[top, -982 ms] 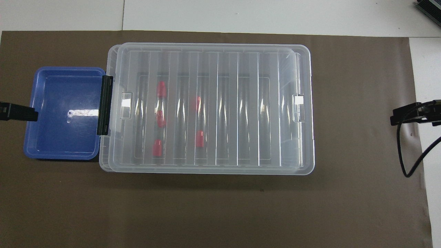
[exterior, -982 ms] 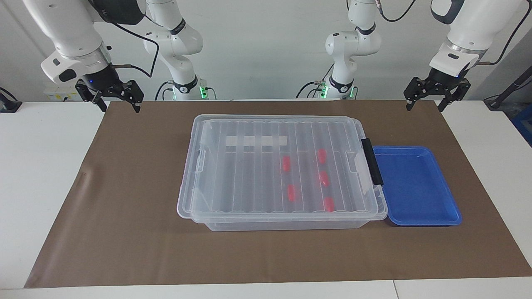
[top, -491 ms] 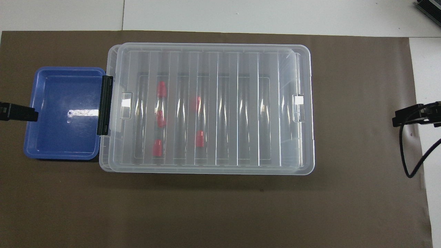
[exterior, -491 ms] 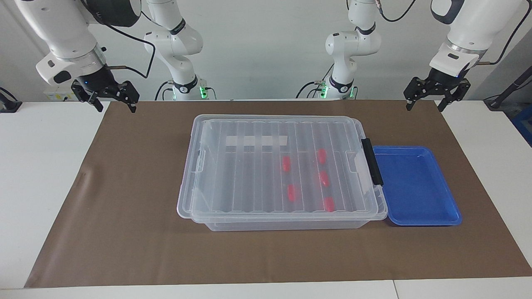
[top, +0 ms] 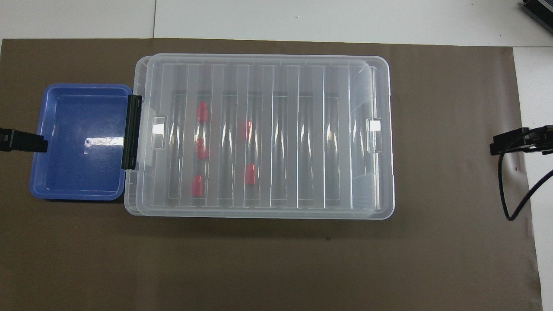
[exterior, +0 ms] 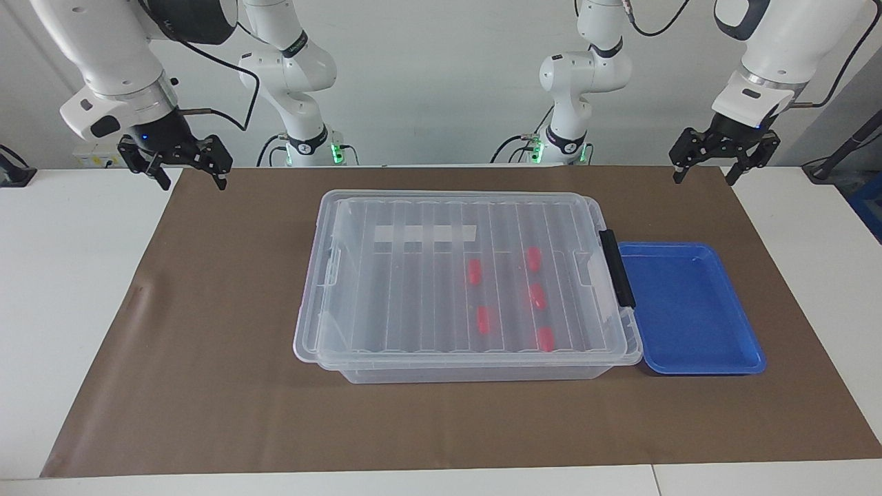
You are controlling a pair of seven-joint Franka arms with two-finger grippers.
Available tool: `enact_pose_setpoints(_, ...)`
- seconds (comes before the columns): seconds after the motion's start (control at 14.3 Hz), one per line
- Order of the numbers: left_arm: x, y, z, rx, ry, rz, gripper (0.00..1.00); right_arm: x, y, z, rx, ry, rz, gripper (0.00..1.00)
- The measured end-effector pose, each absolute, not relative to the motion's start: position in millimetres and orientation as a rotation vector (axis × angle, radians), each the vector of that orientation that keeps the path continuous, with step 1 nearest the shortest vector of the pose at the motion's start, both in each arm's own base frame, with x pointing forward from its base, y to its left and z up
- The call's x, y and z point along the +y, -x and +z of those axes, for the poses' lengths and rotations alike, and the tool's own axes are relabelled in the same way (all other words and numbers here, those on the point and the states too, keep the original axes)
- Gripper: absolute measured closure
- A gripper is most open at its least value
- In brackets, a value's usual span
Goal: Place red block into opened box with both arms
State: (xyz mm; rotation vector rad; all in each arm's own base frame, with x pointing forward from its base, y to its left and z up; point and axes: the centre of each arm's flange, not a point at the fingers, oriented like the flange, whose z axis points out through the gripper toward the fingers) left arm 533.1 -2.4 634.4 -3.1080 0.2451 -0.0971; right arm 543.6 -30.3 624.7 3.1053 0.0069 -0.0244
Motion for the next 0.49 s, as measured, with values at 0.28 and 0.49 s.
enact_pose_setpoints(0.28,-2.4,-533.0,634.4,0.245,3.108,-0.097,0.00,-30.1,-543.6,624.7,0.003,-3.105,-0.024,0.00)
enact_pose_setpoints(0.49,-2.4,-533.0,634.4,0.245,3.108,-0.097,0.00,-30.1,-543.6,624.8,0.003,-3.105,-0.024,0.00)
